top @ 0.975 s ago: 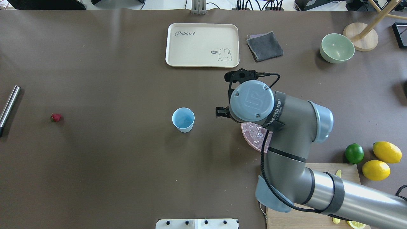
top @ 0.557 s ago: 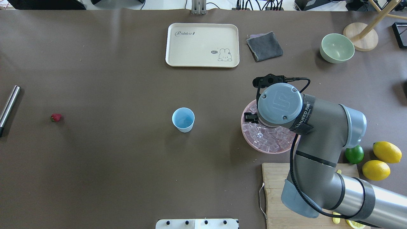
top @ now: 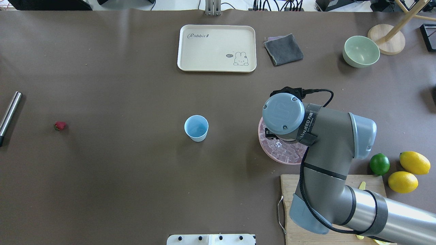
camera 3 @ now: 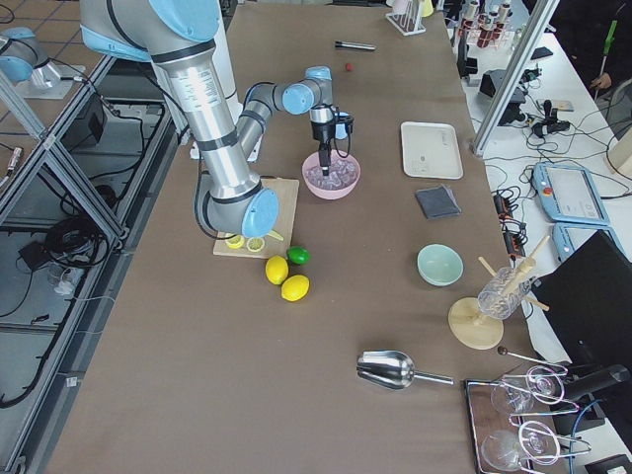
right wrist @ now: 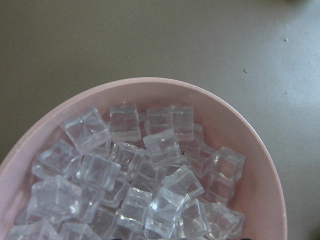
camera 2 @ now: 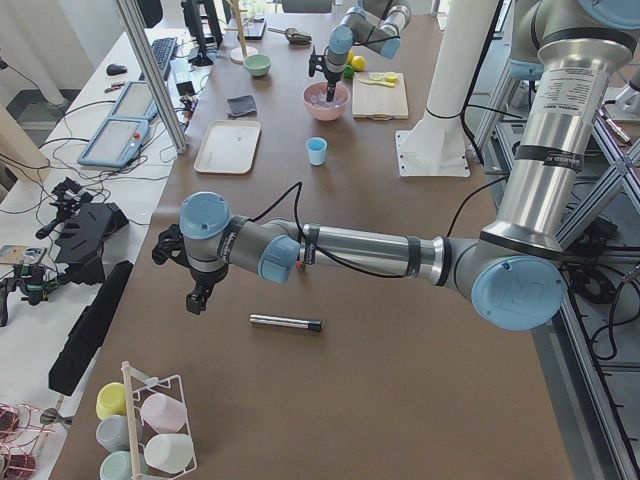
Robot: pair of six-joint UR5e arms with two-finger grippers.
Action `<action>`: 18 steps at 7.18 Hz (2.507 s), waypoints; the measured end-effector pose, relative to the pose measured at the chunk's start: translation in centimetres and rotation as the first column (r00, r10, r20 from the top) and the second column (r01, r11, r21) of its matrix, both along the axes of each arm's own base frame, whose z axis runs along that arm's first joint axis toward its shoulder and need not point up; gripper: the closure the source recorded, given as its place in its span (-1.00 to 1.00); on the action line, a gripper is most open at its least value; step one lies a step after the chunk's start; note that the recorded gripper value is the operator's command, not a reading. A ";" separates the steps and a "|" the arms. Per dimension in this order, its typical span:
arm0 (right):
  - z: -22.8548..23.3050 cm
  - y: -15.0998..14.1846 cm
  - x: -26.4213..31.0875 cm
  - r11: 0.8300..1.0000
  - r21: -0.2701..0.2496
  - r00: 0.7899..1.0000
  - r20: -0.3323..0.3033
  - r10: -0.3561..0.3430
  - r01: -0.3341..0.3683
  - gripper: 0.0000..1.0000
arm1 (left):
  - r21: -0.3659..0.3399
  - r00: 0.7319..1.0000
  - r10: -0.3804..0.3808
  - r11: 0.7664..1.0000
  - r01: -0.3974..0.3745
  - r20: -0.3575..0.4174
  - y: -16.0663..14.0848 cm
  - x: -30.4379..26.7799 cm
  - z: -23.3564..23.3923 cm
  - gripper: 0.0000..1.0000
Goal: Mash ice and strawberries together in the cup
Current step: 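Move the right gripper back over the pink bowl, then grasp another ice cube from the bowl with the right gripper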
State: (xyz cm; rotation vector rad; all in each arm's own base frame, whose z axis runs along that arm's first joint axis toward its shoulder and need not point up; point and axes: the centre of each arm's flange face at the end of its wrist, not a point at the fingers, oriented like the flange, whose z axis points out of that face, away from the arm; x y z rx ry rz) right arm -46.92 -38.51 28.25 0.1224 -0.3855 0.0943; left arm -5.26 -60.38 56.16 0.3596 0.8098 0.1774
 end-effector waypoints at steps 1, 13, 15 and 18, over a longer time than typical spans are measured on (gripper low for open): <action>-0.7 -0.3 -0.4 1.000 0.003 1.000 0.001 0.002 -0.002 -0.53 | 0.003 1.000 0.001 1.000 -0.001 0.000 0.1 0.0 0.0 -0.98; 0.6 -1.4 -2.4 1.000 -0.014 0.999 -0.052 -0.001 0.000 0.53 | 0.005 1.000 -0.006 1.000 0.006 -0.011 0.3 -0.8 -0.1 -0.98; 0.7 -1.5 -2.2 1.000 -0.015 0.999 -0.052 -0.003 0.002 0.59 | 0.005 1.000 -0.007 1.000 0.007 -0.012 0.3 -0.9 -0.1 -0.98; -1.7 -2.5 -0.7 1.000 0.000 1.000 0.000 0.022 -0.022 0.58 | 0.004 1.000 -0.008 1.000 0.008 -0.012 0.3 -0.9 0.0 -0.98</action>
